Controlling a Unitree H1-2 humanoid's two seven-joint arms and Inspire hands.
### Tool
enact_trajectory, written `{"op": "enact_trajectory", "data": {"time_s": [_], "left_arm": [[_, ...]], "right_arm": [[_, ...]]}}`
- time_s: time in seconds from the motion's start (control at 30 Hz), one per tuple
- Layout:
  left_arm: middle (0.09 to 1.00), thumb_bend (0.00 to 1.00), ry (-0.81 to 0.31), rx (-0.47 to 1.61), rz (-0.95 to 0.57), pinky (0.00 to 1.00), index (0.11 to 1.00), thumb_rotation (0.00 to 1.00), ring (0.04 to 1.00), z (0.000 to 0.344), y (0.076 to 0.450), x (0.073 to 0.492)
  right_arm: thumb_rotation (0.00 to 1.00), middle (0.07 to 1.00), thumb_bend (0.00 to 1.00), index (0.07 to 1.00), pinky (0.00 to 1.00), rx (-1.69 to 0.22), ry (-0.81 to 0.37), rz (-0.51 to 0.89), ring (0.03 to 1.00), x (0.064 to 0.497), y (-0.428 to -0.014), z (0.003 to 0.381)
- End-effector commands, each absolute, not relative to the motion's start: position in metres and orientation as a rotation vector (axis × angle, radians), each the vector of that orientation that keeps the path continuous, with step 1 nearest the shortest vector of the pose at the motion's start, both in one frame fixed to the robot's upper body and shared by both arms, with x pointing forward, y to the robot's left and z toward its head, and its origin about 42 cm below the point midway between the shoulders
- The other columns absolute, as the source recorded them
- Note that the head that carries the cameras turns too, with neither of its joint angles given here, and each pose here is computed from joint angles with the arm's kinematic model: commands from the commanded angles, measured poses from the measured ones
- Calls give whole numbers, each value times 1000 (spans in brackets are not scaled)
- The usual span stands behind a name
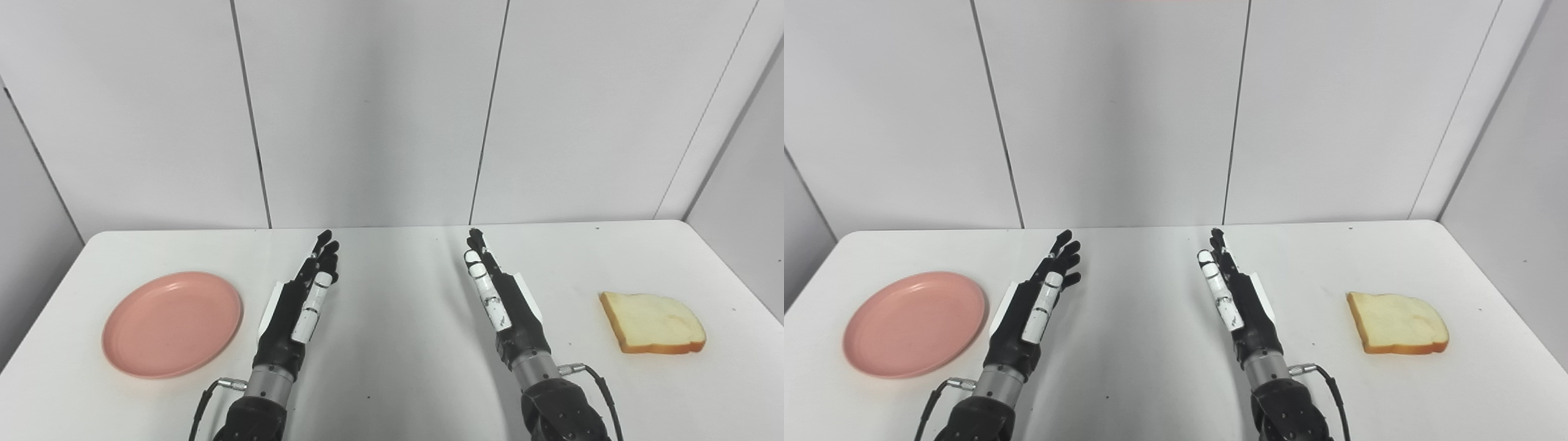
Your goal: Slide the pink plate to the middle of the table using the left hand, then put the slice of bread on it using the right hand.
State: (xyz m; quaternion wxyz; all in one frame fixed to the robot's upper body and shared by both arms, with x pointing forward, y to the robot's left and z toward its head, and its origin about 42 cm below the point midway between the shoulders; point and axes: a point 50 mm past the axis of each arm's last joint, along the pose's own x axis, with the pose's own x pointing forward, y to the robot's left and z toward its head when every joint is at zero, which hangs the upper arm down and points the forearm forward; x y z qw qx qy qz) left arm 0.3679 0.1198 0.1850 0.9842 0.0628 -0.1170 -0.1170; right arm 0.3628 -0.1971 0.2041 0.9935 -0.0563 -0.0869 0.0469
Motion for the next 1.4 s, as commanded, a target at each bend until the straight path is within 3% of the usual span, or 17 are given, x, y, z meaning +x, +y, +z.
{"op": "enact_trajectory", "data": {"time_s": [0.0, 1.37], "left_arm": [[946, 552, -295, 113, -237, 881, 942, 1000, 940, 202, 116, 371], [953, 555, -282, 145, -237, 918, 948, 1000, 952, 203, 116, 372]], "right_arm": [[1000, 1000, 233, 1000, 996, -119, -262, 101, 1000, 364, -194, 221], [1000, 1000, 225, 1000, 986, -131, -256, 94, 1000, 363, -193, 221]]}}
